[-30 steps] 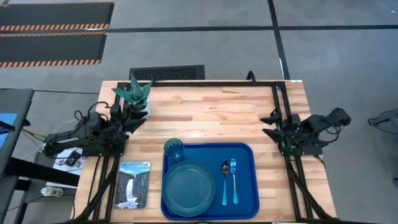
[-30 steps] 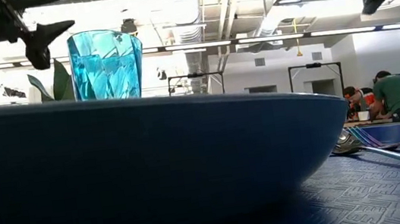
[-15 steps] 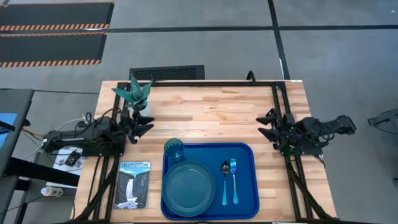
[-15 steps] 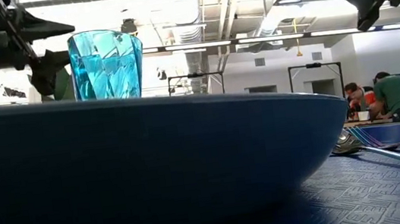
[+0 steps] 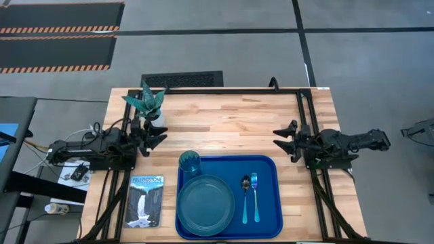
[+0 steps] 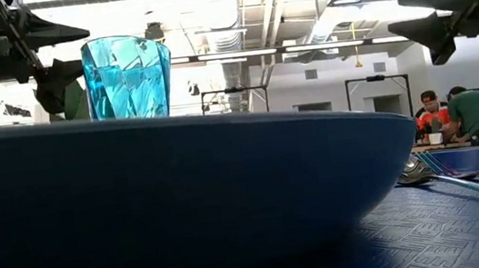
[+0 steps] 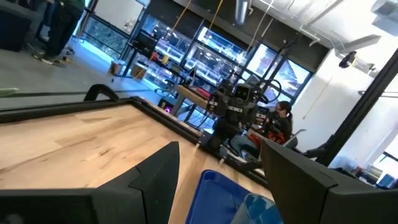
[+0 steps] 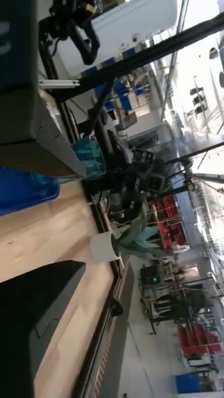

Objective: Pick and place plate/cup/fork/spoon on tray
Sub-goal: Return to Home Position

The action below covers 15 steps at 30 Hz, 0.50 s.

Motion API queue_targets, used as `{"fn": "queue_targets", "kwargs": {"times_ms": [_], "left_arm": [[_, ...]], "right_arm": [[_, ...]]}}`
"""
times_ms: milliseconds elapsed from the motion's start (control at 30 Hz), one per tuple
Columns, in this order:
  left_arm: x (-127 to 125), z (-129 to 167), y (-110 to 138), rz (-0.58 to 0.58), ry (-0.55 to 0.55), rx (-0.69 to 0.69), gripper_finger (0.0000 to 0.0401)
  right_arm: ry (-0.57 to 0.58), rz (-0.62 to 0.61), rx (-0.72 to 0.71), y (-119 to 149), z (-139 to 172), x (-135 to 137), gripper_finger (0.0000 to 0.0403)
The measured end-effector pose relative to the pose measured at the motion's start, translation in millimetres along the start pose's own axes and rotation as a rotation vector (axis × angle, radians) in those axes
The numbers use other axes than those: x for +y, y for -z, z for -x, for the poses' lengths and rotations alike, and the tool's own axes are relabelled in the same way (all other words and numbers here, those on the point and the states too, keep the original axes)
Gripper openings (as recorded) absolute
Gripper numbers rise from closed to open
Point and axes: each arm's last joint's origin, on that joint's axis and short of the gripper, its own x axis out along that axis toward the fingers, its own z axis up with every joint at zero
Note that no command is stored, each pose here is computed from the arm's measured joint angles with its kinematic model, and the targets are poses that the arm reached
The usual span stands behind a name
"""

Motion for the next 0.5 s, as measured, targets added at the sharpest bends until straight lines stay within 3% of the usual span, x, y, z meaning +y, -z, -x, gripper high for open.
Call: {"fn": "queue_targets", "kwargs": {"times_ms": [500], "left_arm": [[5.8,0.4,8.7,0.025,-0.073,0.083,0.0215]], "right_arm": [[0.017,0.024,0.064,6.5,0.2,-1.7,0.0254]]}}
